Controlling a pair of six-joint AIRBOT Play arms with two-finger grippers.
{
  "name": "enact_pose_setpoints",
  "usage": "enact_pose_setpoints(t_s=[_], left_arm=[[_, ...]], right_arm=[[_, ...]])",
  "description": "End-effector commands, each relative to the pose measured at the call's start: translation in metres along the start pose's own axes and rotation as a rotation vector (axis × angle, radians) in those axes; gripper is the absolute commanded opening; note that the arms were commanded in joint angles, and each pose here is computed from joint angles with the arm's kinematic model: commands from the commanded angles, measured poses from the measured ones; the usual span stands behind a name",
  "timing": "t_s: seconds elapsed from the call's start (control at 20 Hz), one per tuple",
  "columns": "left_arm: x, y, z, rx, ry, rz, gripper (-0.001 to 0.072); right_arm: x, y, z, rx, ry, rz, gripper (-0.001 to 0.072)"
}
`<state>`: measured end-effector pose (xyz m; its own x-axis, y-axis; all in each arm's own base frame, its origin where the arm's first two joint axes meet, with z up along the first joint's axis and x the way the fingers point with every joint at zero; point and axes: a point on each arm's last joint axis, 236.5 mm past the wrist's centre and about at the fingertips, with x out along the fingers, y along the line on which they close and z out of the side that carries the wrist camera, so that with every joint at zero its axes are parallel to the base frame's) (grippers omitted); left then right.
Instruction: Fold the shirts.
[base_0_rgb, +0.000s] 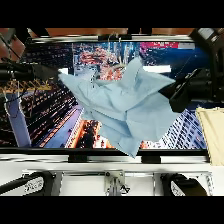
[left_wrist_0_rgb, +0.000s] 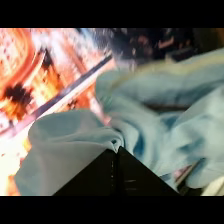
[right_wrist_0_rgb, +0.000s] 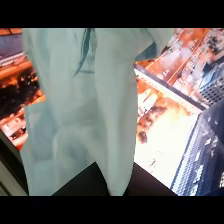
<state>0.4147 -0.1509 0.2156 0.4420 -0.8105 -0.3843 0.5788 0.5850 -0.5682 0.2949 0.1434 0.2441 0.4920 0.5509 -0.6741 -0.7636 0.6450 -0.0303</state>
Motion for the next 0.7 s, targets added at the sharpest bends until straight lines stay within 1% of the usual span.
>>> enact_pose_setpoints(t_s=[0.0,0.15,0.3,0.35,0.4,0.5,0.55,0.65], left_arm=[[-0.001,-0.017,0.025,-0.015,-0.103,-0.077,0.0046],[0.0,-0.009,0.014,0.0,-0.061,-0.047,0.0046],[-0.001,-0.013,0.012,0.023,-0.052,-0.053,0.0046],[-0.001,-0.013,-0.006,0.026,0.024,-0.05,0.0045],[-0.003,-0.006,-0.036,-0.002,0.155,-0.016,0.0045],[-0.022,0.02,-0.121,-0.131,0.513,0.131,0.0045],[-0.032,0.026,-0.159,-0.194,0.663,0.183,0.0045],[-0.022,0.023,-0.209,-0.265,0.784,0.165,0.0045]], right_arm=[[0.002,0.004,-0.001,-0.003,0.008,0.025,0.0071],[0.002,0.009,0.002,0.0,-0.008,0.047,0.0071],[0.002,0.013,-0.002,-0.003,0.008,0.065,0.0071],[0.002,0.011,-0.004,0.0,0.02,0.054,0.0071],[0.002,0.008,-0.006,0.011,0.026,0.041,0.0071],[0.002,0.0,-0.007,0.043,0.032,0.01,0.0071],[0.002,-0.001,-0.008,0.081,0.034,0.004,0.0071],[0.006,0.003,-0.019,0.214,0.075,0.021,0.0071]])
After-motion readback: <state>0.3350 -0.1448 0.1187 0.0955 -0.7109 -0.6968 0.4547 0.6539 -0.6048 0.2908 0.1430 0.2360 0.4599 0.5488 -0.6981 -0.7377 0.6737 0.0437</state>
